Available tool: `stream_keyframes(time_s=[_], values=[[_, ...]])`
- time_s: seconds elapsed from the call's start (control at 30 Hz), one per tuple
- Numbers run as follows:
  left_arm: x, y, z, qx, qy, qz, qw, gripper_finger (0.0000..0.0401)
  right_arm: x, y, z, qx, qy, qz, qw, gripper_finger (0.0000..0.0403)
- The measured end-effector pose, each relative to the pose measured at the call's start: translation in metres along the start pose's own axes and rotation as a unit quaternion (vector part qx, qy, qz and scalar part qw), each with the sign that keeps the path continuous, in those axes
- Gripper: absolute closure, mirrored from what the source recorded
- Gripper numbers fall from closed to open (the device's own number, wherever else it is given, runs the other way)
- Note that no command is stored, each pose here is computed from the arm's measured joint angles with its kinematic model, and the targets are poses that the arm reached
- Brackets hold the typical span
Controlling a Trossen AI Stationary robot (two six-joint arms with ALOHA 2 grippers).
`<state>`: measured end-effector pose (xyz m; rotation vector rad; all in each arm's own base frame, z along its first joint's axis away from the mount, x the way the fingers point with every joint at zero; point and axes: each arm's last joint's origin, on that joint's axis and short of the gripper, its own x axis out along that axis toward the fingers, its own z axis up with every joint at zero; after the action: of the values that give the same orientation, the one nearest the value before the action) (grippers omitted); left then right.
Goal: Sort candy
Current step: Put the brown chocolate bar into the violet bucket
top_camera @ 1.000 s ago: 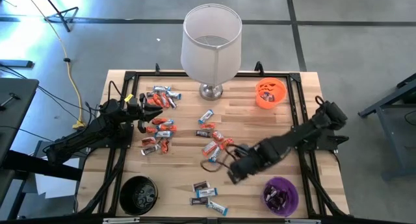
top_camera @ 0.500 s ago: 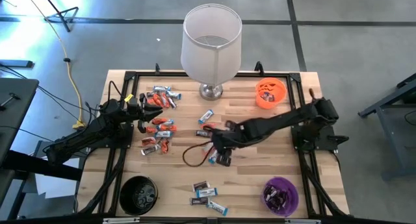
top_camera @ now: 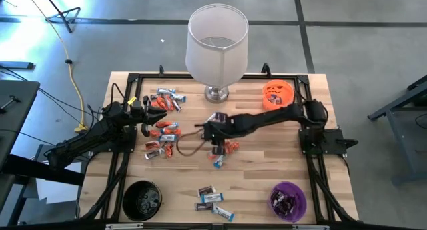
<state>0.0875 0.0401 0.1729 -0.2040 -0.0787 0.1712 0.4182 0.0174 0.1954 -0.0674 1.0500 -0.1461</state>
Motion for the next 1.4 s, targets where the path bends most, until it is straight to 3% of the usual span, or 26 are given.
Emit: stream_keyframes(time_s=[0.17,0.37,0.67,1.03,1.4], values=[[0.000,0.000,0.000,0.000,0.000,0.000,1.000,0.0337,0.017,-0.022,-0.003,0.054,0.020,0.013,0.998,0.0265],[0.000,0.000,0.000,0.000,0.000,0.000,1.000,0.0337,0.030,-0.024,-0.008,0.094,0.043,0.067,0.992,0.0265],[0.000,0.000,0.000,0.000,0.000,0.000,1.000,0.0337,0.043,-0.017,-0.010,0.100,0.048,0.073,0.991,0.0265],[0.000,0.000,0.000,0.000,0.000,0.000,1.000,0.0337,0.052,-0.020,-0.007,0.091,0.019,0.040,0.995,0.0265],[0.000,0.000,0.000,0.000,0.000,0.000,1.000,0.0337,0.073,-0.015,-0.015,0.104,0.043,0.064,0.992,0.0265]])
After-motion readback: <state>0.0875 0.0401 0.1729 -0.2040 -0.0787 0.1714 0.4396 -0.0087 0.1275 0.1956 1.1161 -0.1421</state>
